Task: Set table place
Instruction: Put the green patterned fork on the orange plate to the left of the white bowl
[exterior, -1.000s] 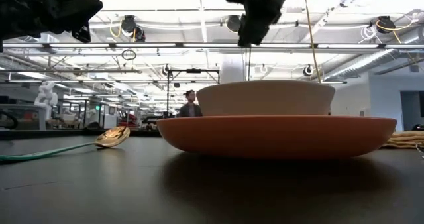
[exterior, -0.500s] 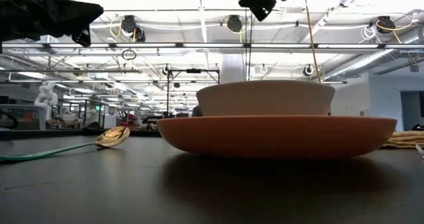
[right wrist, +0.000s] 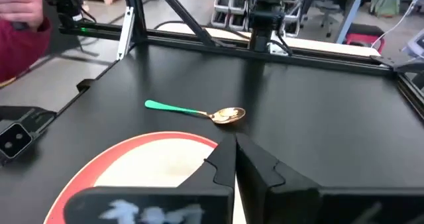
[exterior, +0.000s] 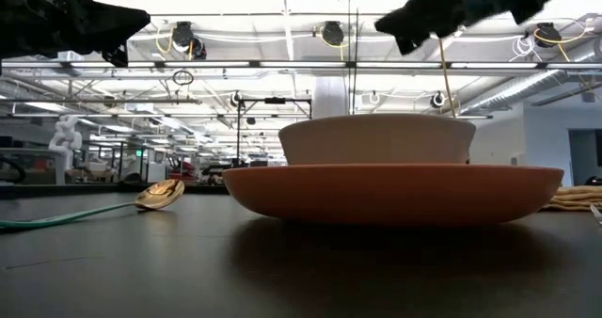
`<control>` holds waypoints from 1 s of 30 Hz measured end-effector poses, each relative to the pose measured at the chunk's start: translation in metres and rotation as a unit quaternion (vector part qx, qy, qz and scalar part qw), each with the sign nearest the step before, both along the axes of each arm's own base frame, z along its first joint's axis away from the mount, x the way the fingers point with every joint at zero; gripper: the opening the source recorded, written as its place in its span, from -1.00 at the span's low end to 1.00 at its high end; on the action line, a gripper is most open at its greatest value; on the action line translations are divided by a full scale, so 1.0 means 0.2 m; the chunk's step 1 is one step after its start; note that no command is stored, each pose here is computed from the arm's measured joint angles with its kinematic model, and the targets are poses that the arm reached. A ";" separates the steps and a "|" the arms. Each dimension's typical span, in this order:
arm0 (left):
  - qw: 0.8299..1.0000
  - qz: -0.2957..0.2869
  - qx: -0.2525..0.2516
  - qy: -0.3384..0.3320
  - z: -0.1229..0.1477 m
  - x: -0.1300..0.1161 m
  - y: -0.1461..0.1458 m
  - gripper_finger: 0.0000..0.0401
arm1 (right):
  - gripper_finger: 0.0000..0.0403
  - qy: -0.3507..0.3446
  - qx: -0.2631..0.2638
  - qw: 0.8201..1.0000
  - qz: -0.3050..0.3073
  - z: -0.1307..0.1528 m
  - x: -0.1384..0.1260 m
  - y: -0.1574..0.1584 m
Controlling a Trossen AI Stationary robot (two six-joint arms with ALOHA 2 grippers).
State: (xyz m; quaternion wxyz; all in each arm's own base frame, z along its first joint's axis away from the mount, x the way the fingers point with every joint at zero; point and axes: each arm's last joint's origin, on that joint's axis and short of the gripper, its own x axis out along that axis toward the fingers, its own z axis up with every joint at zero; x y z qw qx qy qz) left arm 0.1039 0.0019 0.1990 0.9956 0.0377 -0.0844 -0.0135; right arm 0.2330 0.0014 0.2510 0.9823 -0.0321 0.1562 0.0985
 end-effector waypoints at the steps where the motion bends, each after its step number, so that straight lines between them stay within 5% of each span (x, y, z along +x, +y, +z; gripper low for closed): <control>1: 1.000 0.001 0.001 0.000 0.00 0.00 0.00 -0.85 | -1.00 -0.005 -0.002 1.000 -0.004 -0.02 -0.02 0.00; 16: 0.999 0.045 -0.002 0.015 -0.01 0.00 0.01 -0.85 | -1.00 -0.045 -0.006 0.999 -0.022 -0.32 -0.15 0.00; 30: 0.999 0.044 -0.006 0.014 -0.01 0.00 0.01 -0.85 | -1.00 -0.084 -0.014 0.996 -0.019 -0.32 -0.17 0.00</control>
